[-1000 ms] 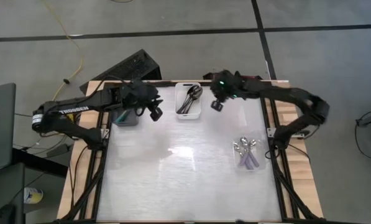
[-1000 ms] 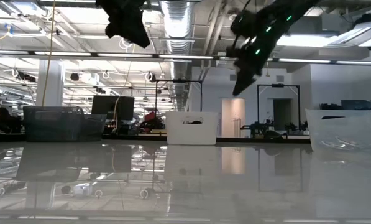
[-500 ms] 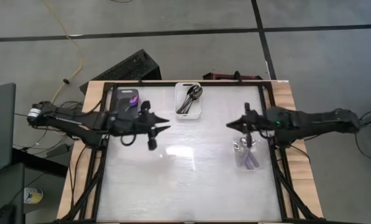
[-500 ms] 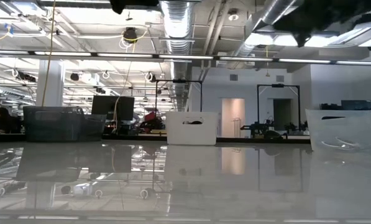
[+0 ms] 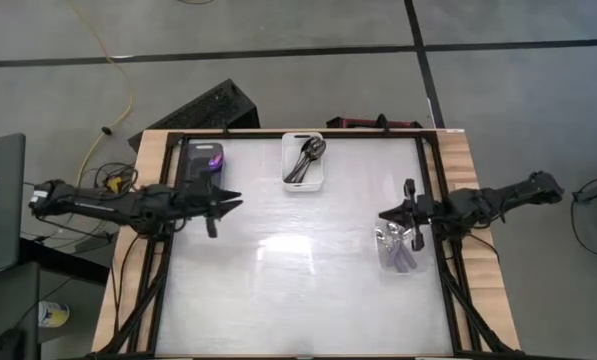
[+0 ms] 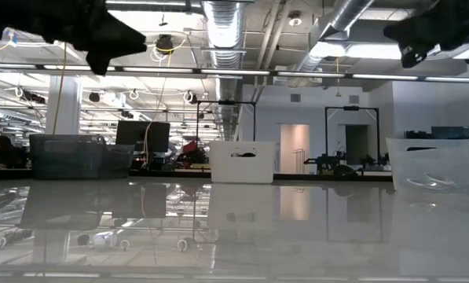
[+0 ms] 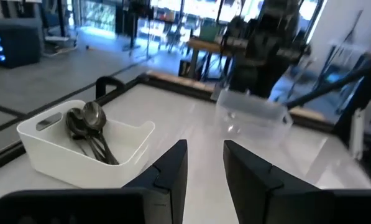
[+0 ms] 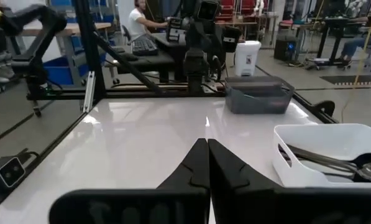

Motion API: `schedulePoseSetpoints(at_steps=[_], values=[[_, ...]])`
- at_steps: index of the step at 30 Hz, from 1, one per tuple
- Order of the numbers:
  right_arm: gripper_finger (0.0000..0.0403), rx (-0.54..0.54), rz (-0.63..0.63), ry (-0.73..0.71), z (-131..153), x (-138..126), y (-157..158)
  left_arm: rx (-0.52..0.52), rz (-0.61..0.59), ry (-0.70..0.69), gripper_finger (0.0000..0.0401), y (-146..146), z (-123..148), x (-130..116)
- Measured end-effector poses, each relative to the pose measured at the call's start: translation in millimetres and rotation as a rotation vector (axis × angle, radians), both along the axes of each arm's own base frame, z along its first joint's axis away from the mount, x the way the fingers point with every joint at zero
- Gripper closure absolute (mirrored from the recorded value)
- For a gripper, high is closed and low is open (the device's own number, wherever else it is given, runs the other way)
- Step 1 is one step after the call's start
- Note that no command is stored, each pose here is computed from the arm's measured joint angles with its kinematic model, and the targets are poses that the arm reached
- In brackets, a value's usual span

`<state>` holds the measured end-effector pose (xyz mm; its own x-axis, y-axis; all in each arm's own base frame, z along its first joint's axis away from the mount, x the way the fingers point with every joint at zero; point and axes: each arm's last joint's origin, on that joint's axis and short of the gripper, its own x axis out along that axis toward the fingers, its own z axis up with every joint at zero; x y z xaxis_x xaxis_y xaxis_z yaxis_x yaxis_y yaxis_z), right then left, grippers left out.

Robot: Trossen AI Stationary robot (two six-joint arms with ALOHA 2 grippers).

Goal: Sort silverware by color (type)
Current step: Return to Home Position

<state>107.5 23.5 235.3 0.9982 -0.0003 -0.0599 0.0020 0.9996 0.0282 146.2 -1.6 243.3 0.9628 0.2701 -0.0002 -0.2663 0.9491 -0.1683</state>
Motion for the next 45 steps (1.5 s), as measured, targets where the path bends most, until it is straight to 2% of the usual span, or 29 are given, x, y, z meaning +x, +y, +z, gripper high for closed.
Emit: schedulePoseSetpoints(at_steps=[8,14,19,23,27,31,38,45], values=[[0.0385,-0.002,-0.003,-0.065,-23.2,-14.4,-4.9,-0.005,-0.067,-0.107,0.0312,3.6,-17.9,-30.0],[0.0385,0.039,0.014,-0.121,-38.3,-20.4,-7.9,-0.04,-0.075,-0.155,0.0312,3.9,-40.4,-39.3],[0.0385,0.028,0.018,-0.072,-45.2,-18.4,-9.1,-0.062,-0.09,-0.185,0.0312,3.6,-58.7,-41.9],[0.0382,0.035,0.011,-0.058,-53.0,-16.5,-9.8,-0.074,-0.077,-0.174,0.0312,4.1,-60.2,-42.6],[0.0374,0.031,0.012,-0.042,-59.9,-14.9,-9.4,-0.054,-0.115,-0.176,0.0312,2.9,-59.6,-42.5],[0.0369,0.068,0.01,-0.058,-61.1,-14.0,-9.2,-0.029,-0.158,-0.156,0.0312,1.6,-61.0,-42.0],[0.0375,0.106,0.007,-0.104,-57.7,-13.9,-9.3,-0.03,-0.158,-0.122,0.0312,1.6,-64.4,-41.4],[0.0369,0.103,0.006,-0.094,-58.7,-13.8,-9.3,-0.086,-0.159,-0.1,0.0312,1.6,-67.9,-41.0]])
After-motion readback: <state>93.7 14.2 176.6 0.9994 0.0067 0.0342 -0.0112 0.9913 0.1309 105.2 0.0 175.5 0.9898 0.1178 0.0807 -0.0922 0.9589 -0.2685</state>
